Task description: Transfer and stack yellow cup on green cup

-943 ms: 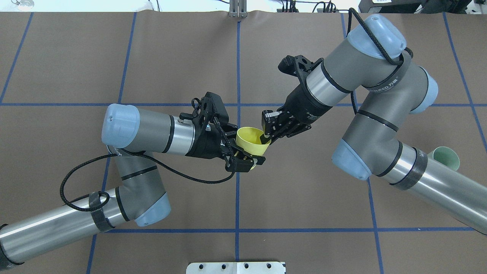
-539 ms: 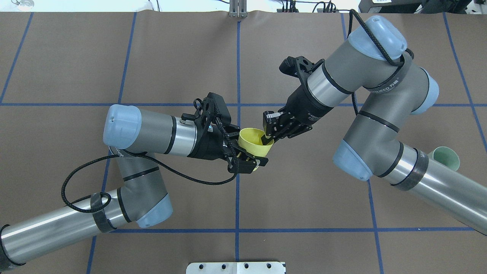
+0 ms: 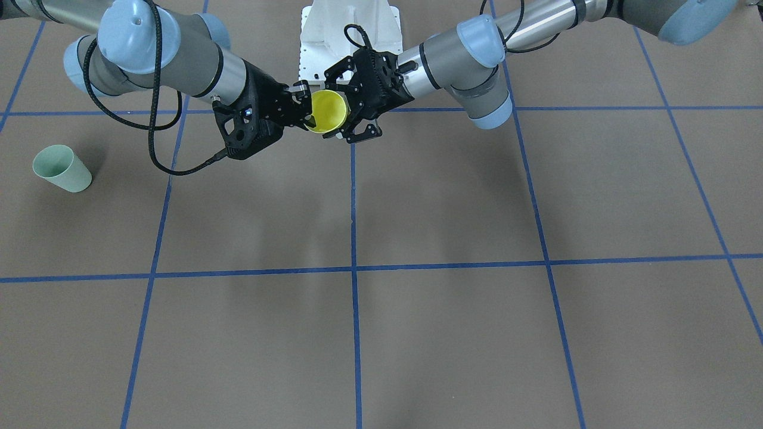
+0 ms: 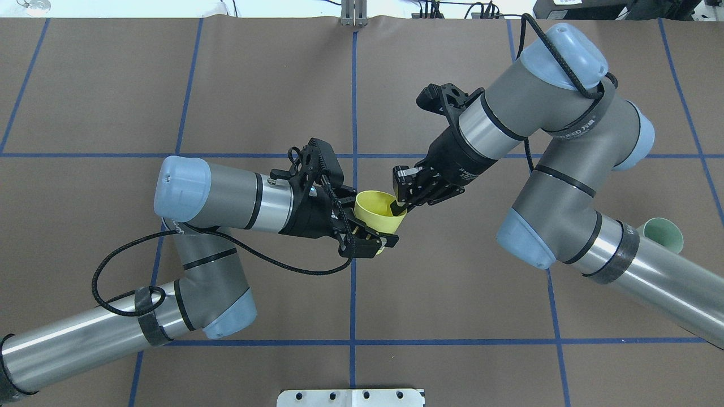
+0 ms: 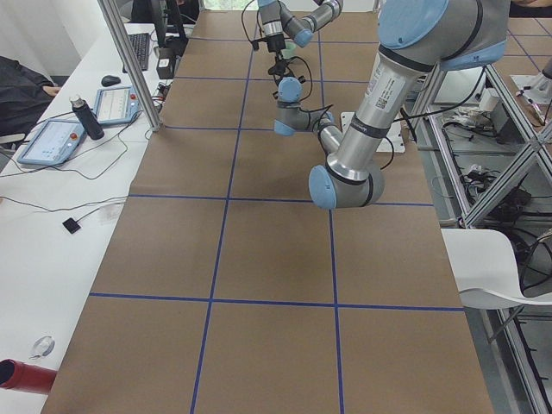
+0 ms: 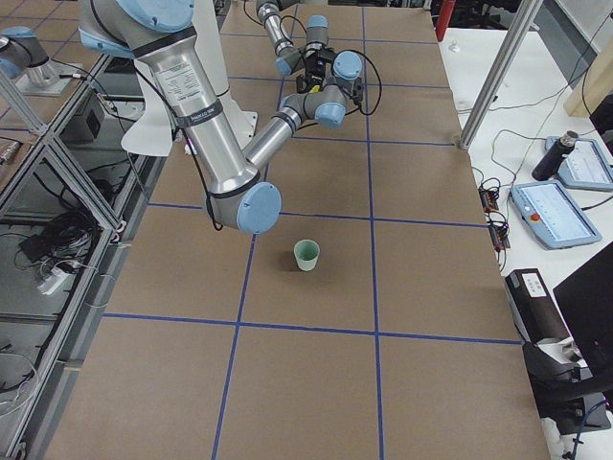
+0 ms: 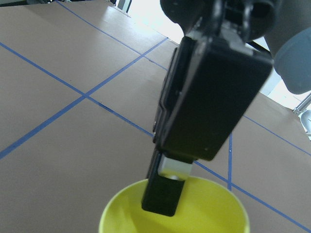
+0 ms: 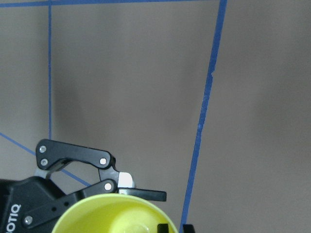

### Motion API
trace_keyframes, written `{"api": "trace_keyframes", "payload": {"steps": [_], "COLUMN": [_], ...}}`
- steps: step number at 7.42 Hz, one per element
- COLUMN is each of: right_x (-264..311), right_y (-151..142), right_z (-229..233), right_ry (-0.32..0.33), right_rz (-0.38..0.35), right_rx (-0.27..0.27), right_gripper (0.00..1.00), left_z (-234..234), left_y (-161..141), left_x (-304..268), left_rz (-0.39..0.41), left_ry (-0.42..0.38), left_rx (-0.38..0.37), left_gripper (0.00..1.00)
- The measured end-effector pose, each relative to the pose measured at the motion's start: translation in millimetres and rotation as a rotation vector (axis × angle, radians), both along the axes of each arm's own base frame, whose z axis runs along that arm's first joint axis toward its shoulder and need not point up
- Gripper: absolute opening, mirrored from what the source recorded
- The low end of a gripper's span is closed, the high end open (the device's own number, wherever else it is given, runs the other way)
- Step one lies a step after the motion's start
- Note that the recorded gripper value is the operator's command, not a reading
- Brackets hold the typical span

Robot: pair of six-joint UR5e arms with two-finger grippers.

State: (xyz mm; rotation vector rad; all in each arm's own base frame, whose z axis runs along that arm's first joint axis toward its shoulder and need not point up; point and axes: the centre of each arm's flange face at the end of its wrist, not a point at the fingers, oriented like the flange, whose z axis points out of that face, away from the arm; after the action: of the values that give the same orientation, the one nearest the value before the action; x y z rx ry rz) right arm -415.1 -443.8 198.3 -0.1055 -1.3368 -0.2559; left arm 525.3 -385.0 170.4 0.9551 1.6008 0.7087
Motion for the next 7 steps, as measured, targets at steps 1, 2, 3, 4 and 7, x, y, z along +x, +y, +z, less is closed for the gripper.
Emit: {"api": "trace_keyframes", "payload": {"steps": [1,2,3,4,7], "right_x": [1.3,1.8,1.8,1.7,2.2], "right_y": [1.4,2.6,3.1,3.5,3.4], "right_z": [2.1,4.0,5.1,5.6,5.9], "right_ry": [-0.012,-0.02,-0.023,-0.025,-0.026], "right_rz": [0.001,0.002,0.002,0.002,0.004], "right_rx": [0.009,0.015,0.017,0.018,0.021], "right_gripper": [0.0,0.0,0.0,0.0,0.0], "left_z": [-0.3,-0.7,-1.5,-3.5,-9.5], "left_y": [0.5,1.0,2.0,3.8,9.6], "left_x": [0.6,1.0,1.6,2.3,2.3], "left_rz": [0.001,0.002,0.005,0.011,0.029], "left_ry": [0.0,0.001,0.002,0.007,0.022], "left_rx": [0.0,-0.001,-0.009,-0.024,-0.068], "left_gripper": [0.09,0.53,0.99,1.0,1.0]}}
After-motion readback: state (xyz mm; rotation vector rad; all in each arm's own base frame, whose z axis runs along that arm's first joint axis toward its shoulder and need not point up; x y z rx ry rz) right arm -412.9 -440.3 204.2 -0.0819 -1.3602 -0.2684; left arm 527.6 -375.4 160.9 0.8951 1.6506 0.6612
